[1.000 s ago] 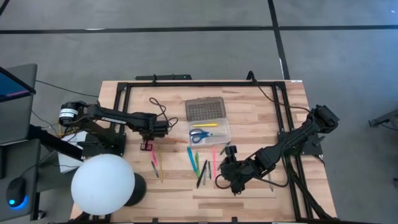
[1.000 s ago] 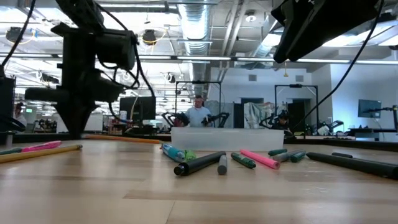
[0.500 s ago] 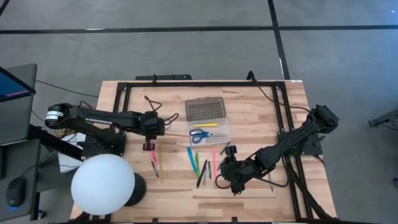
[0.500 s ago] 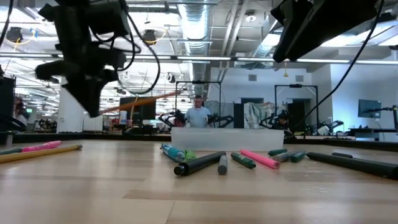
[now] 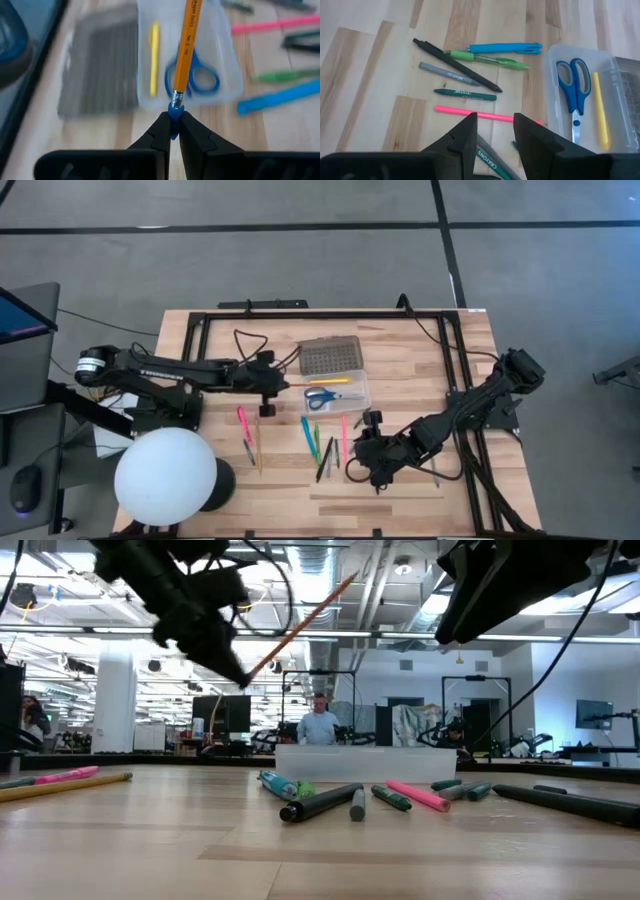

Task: Pick & place school supplies into a supply box
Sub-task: Put the orange pencil into the supply box

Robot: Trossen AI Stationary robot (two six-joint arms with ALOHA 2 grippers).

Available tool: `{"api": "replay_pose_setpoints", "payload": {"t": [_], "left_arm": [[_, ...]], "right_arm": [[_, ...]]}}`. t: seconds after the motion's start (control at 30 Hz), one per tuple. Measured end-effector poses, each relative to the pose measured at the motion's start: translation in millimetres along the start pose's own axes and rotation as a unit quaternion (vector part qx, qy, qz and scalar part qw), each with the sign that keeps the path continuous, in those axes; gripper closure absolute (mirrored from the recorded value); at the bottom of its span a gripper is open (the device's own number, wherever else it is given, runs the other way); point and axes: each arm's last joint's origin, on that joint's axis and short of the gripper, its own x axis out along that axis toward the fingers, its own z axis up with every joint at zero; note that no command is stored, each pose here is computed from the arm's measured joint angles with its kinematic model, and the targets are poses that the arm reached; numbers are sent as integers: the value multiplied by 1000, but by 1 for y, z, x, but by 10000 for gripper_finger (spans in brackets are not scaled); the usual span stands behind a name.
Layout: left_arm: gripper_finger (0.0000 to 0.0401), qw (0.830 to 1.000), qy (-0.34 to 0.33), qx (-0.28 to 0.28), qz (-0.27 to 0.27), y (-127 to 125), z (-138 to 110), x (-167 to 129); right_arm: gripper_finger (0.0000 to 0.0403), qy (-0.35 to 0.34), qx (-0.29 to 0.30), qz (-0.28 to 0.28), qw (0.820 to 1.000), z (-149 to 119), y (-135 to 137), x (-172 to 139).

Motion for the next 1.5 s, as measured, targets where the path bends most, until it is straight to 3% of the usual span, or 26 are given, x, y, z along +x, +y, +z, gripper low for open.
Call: {"api": "replay_pose_setpoints", "payload": {"t": [0.2, 0.67, 1.0, 1.27, 1.5], "left_arm": [[386, 999, -23, 48, -4, -5, 4, 28], [385, 989, 30, 144, 27, -8, 18, 90], [385, 977, 83, 192, 33, -7, 25, 103], [382, 977, 92, 191, 34, -6, 24, 103], [352, 980, 93, 171, 36, -5, 24, 103]], "right_arm": [[285, -3, 3, 8, 1000, -1, 8, -4], [285, -30, -9, -1, 1000, -8, 38, -21], [285, -34, -7, -13, 999, -17, 54, -32], [285, -37, -6, -44, 998, -23, 59, -37], [285, -37, -1, -45, 998, -23, 59, -37]]}}
